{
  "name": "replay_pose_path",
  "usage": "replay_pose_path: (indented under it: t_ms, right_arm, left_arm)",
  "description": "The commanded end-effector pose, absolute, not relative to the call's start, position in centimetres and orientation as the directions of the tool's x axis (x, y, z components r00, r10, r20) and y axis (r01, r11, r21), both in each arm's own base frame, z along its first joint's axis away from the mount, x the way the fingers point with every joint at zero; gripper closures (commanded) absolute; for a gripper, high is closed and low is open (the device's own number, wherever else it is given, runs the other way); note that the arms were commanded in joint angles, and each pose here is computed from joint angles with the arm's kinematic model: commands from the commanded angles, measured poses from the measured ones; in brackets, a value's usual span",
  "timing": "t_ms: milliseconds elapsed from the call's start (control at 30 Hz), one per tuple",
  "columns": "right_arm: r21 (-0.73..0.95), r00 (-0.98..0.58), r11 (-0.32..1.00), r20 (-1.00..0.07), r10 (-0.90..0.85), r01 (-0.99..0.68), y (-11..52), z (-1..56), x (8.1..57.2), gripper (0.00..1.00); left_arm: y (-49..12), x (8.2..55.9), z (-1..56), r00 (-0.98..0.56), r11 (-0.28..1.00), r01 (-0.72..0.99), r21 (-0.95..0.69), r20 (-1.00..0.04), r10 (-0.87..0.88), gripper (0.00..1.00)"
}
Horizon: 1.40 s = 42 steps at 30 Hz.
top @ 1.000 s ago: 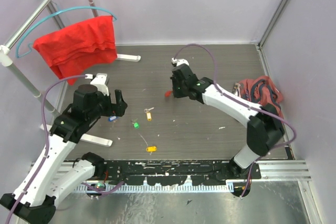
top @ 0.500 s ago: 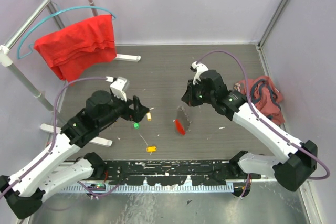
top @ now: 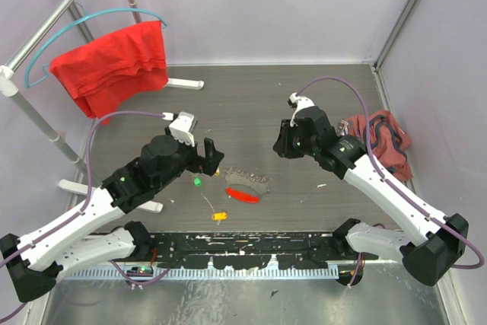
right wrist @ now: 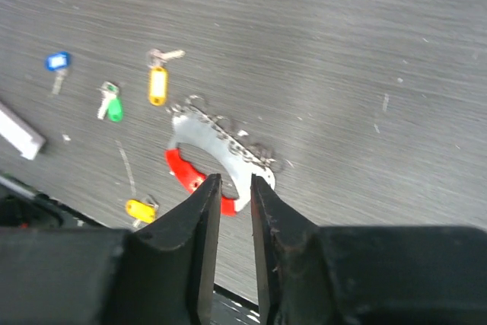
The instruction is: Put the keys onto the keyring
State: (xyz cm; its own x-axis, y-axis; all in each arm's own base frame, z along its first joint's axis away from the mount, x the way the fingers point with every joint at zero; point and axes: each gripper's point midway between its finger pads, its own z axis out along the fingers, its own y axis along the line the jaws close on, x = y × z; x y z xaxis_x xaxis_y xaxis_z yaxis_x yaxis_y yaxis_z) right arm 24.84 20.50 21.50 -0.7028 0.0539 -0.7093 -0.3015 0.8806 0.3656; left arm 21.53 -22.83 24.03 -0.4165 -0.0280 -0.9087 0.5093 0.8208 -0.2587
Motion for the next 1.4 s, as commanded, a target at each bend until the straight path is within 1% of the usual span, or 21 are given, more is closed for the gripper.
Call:
replay_pose_path:
  t_ms: [0,100,200,267,333,433,500,567,633,733,967,1133,1200,1300,1367]
  right_arm:
    - [0.278,-0.707,0.921,-0.707,0.003,-0.274,19.3,20.1,24.4,0.69]
    - [0.239,-0.726,0.932,-0.686,-0.037,-0.273,19.9,18.6,24.1,0.65]
    - [0.204,-0.75,0.952,-0.66,-0.039,-0.229,20.0,16.7,23.6,0.64]
    - [0.164,-0.753,0.968,-0.657,-0.037,-0.19,19.6,15.2,23.2,0.63]
    - [0.164,-0.764,0.966,-0.643,-0.05,-0.201,20.5,13.8,22.1,0.6]
    - [0.147,-0.766,0.967,-0.639,-0.069,-0.21,21.5,12.0,20.9,0.52]
    - [0.156,-0.771,0.961,-0.631,-0.083,-0.23,22.1,10.8,20.5,0.52]
    - [0.169,-0.781,0.95,-0.616,-0.105,-0.262,22.6,9.5,20.2,0.53]
    - [0.187,-0.79,0.935,-0.598,-0.135,-0.302,23.5,8.6,19.8,0.57]
    - [0.219,-0.81,0.912,-0.561,-0.172,-0.346,24.5,7.4,19.0,0.59]
    - [0.123,-0.818,0.927,-0.521,-0.244,-0.355,23.8,5.1,19.4,0.63]
    - [0.062,-0.816,0.938,-0.516,-0.262,-0.34,23.2,4.5,20.1,0.65]
    - [0.053,-0.816,0.94,-0.513,-0.265,-0.338,23.2,4.3,20.2,0.66]
    - [0.051,-0.813,0.939,-0.518,-0.267,-0.341,23.4,4.2,20.4,0.7]
    - [0.052,-0.811,0.938,-0.522,-0.266,-0.342,23.4,4.2,20.5,0.71]
  left_arm:
    - [-19.0,22.4,24.9,-0.426,0.917,0.36,-0.173,-0.905,-0.004,0.01]
    - [-17.7,22.4,23.3,-0.507,0.935,0.318,-0.159,-0.862,0.026,0.01]
    - [-16.7,22.5,22.2,-0.577,0.935,0.284,-0.214,-0.816,-0.012,0.01]
    - [-15.8,22.5,21.9,-0.585,0.939,0.259,-0.227,-0.81,-0.035,0.02]
    - [-15.1,22.5,22.0,-0.573,0.945,0.243,-0.221,-0.818,-0.044,0.02]
    - [-14.7,22.1,22.5,-0.569,0.945,0.262,-0.196,-0.822,-0.013,0.02]
    - [-14.4,21.9,22.4,-0.576,0.947,0.279,-0.162,-0.817,0.03,0.02]
    - [-14.1,21.8,22.0,-0.577,0.947,0.295,-0.126,-0.814,0.071,0.03]
    - [-13.9,21.7,21.7,-0.583,0.947,0.303,-0.104,-0.806,0.098,0.02]
    - [-13.7,21.4,20.9,-0.596,0.947,0.309,-0.09,-0.794,0.119,0.03]
    - [-13.7,21.3,20.6,-0.599,0.946,0.313,-0.086,-0.791,0.127,0.03]
    - [-13.8,21.3,20.4,-0.604,0.944,0.318,-0.085,-0.786,0.133,0.03]
    - [-13.8,21.3,20.4,-0.606,0.944,0.319,-0.084,-0.784,0.135,0.03]
    - [-13.8,21.3,20.4,-0.605,0.944,0.32,-0.084,-0.784,0.135,0.03]
    - [-13.8,21.2,20.4,-0.605,0.944,0.32,-0.085,-0.785,0.134,0.03]
